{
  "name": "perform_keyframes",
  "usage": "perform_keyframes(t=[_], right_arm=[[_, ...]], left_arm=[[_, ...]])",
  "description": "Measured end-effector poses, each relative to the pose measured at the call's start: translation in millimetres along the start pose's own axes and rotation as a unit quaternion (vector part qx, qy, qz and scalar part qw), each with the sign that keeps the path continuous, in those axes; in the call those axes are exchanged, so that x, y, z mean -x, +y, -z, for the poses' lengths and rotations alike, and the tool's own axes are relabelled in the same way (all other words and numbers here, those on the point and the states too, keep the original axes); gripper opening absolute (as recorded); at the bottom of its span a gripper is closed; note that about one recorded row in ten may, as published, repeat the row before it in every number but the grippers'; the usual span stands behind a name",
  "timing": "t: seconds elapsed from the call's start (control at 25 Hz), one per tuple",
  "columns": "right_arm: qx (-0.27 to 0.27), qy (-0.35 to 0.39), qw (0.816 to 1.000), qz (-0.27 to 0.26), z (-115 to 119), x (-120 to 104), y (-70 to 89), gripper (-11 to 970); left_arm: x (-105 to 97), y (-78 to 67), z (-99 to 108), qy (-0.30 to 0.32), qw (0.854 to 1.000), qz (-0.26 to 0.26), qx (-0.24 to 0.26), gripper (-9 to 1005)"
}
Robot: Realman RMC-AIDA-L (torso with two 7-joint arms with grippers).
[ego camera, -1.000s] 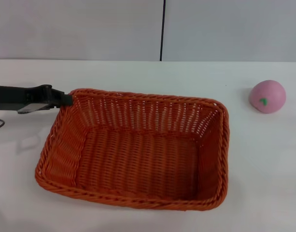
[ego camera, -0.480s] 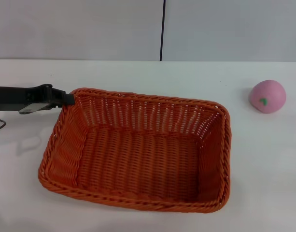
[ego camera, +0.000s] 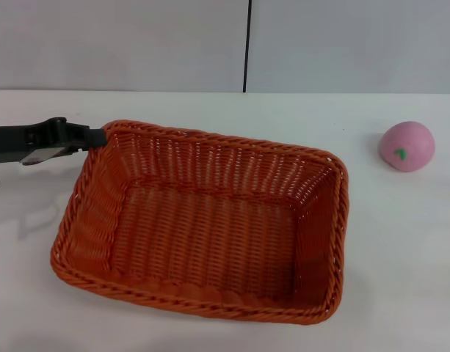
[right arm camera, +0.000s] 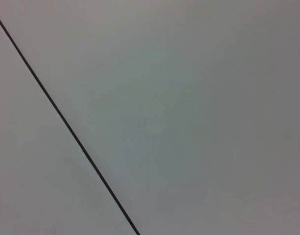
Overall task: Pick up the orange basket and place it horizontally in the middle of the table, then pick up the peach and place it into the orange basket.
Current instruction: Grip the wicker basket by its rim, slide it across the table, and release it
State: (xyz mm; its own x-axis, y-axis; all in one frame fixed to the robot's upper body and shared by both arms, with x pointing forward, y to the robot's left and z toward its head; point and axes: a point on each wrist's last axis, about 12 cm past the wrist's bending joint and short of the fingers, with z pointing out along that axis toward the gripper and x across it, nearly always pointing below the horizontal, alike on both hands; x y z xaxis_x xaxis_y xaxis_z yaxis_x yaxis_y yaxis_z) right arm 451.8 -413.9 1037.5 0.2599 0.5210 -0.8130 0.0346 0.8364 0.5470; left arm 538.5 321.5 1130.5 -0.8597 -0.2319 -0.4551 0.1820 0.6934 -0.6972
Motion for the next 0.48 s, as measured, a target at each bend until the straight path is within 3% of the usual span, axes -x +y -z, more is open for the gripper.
perform_keyframes(t=[0.24, 0.48], right_arm=[[0.002, -0.002, 1.000, -0.004, 1, 1, 0.2, 684], [0.004, -0.003, 1.000, -0.008, 1, 1, 0.6, 685]], left_arm=[[-5, 4.0, 6, 0.001, 1.000, 0.004, -0.007, 161], [-8, 6.1, 13, -0.002, 1.000, 0.011, -0.017, 259]])
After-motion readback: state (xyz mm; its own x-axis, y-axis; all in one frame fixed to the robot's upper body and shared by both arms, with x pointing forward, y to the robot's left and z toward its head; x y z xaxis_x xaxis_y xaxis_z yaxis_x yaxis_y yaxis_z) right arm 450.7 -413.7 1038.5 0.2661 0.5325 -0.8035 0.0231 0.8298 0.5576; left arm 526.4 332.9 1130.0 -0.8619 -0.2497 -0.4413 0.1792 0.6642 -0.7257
